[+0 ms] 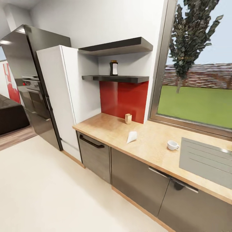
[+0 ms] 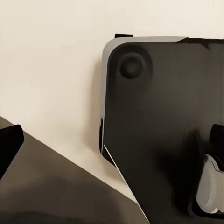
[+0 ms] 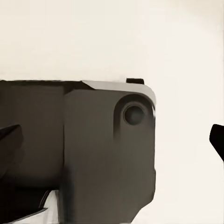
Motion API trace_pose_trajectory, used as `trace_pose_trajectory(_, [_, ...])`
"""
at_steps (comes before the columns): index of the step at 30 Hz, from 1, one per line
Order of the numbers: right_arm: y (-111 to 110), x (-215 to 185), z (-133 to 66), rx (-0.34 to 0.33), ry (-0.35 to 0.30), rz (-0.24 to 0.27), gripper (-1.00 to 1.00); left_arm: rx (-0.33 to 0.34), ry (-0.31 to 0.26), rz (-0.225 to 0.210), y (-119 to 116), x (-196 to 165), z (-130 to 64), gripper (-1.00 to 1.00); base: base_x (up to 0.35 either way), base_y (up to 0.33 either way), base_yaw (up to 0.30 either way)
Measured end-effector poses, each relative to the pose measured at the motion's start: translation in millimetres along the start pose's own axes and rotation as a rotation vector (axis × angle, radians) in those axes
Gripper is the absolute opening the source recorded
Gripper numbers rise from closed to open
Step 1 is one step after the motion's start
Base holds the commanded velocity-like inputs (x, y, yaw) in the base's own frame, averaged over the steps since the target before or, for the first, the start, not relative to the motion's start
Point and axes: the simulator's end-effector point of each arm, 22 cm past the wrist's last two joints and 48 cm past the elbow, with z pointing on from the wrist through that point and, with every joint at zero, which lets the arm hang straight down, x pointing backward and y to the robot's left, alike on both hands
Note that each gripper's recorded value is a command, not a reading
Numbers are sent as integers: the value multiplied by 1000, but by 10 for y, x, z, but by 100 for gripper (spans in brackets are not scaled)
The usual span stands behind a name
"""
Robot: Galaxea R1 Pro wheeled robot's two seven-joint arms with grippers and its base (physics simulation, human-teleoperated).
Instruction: Set up a coffee station on the kitchen countertop: keep the coffee maker on the countertop, move the bottle of coffee from the kitchen shelf to the counter next to the coffee maker, place a paper coffee filter on top of the coffee maker, put the saucer next to the coffee maker with the coffee cup on the saucer, and place the electric kettle next to the coffee maker.
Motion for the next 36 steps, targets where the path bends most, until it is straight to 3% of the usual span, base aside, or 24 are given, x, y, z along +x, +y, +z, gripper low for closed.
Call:
trace_pose_trajectory(9, [114,-1382,-140,-11,-292,-64,100,-3,-2,1,23,-10,1,100,0,0,-1])
trace_pose_trajectory(14, [436,-2102,-391,-45,-453,-93,100,-2,0,3,14,-3,0,100,0,0,0])
trace_pose_trajectory(18, [1286,-2841,-849,-158,-635,-216,100,-1,1,3,6,3,0,100,0,0,0])
trace_pose_trajectory(23, [1822,-3478,-1245,-226,-768,-283,100,0,2,3,1,5,0,100,0,0,0])
trace_pose_trajectory(26, [1904,-4394,-1694,-215,-917,-317,100,1,2,2,-9,5,0,100,0,0,0])
trace_pose_trajectory(27, [1908,-4512,-1762,-213,-937,-320,100,1,2,2,-10,5,0,100,0,0,0])
trace_pose_trajectory(28, [1920,-4876,-1988,-204,-996,-331,100,2,2,2,-11,5,0,100,0,0,0])
trace_pose_trajectory(32, [1925,-5342,-2296,-187,-1053,-346,100,2,2,3,-12,5,0,100,0,0,0])
trace_pose_trajectory(33, [1903,-5664,-2575,-163,-1053,-352,100,3,2,4,-22,6,-1,100,0,0,0])
trace_pose_trajectory(34, [1917,-6115,-3061,-147,-1140,-362,100,4,2,4,-27,6,-1,100,0,0,0])
trace_pose_trajectory(36, [1907,-6154,-3187,-142,-1142,-356,100,4,2,4,-33,7,-1,100,0,0,0])
